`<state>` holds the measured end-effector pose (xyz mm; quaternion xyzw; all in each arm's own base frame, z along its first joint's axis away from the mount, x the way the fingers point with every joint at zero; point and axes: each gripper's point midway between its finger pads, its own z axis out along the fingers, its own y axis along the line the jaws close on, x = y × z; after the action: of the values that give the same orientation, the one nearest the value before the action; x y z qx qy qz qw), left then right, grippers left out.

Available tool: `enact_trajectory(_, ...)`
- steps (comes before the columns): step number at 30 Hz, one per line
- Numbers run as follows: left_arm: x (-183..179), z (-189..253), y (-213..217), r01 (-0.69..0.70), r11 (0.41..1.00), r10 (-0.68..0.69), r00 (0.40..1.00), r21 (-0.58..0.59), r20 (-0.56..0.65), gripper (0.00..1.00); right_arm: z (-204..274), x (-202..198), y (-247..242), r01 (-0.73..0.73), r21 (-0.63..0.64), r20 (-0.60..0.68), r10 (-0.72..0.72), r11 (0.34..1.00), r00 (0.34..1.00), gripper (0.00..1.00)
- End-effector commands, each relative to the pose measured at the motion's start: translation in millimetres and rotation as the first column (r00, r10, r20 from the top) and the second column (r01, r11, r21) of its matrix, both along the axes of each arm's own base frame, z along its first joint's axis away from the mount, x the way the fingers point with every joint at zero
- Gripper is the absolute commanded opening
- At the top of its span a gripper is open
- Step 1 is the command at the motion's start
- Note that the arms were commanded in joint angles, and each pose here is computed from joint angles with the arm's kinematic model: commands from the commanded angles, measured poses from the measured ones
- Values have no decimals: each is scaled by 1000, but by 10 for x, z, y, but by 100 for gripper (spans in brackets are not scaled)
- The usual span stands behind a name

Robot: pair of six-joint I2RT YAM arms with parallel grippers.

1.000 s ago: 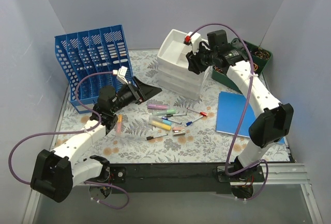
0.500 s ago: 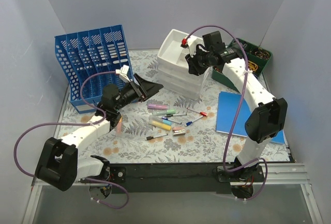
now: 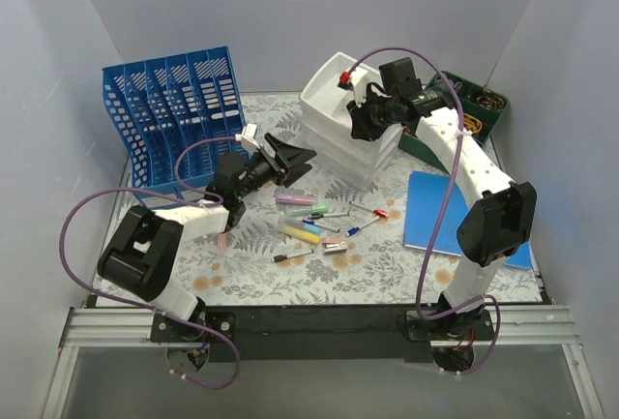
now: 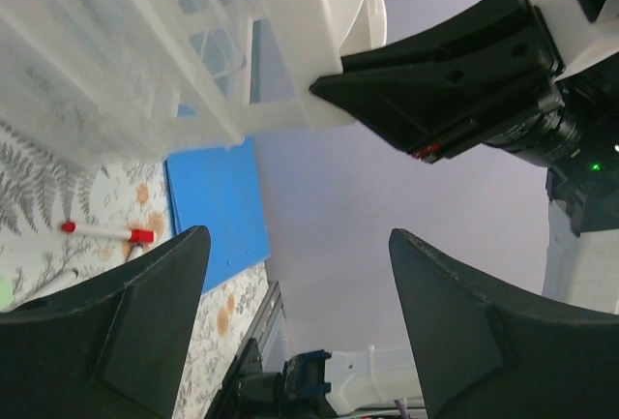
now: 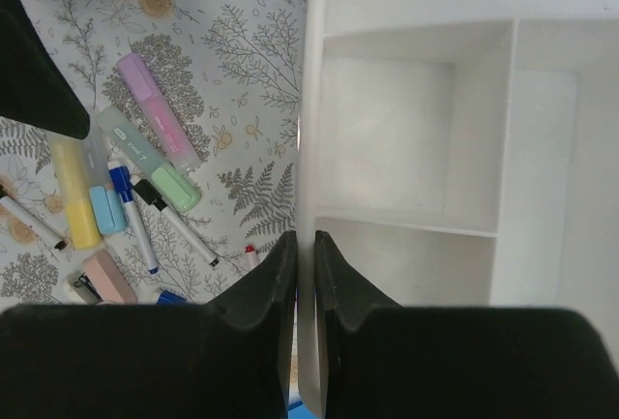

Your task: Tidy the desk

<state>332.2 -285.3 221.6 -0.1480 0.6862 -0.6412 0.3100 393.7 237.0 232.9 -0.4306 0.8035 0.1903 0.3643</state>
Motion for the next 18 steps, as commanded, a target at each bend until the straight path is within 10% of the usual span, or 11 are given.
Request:
enact_trajectory(1, 222, 317, -105, -33, 996, 40, 997, -84, 73, 72, 301, -129, 92, -44, 93, 10, 43, 995, 999, 4)
enact_trajectory(18, 863, 152, -584, -161, 969, 178, 981, -187, 77, 60, 312, -156, 149, -68, 169, -45, 76, 983, 996, 4)
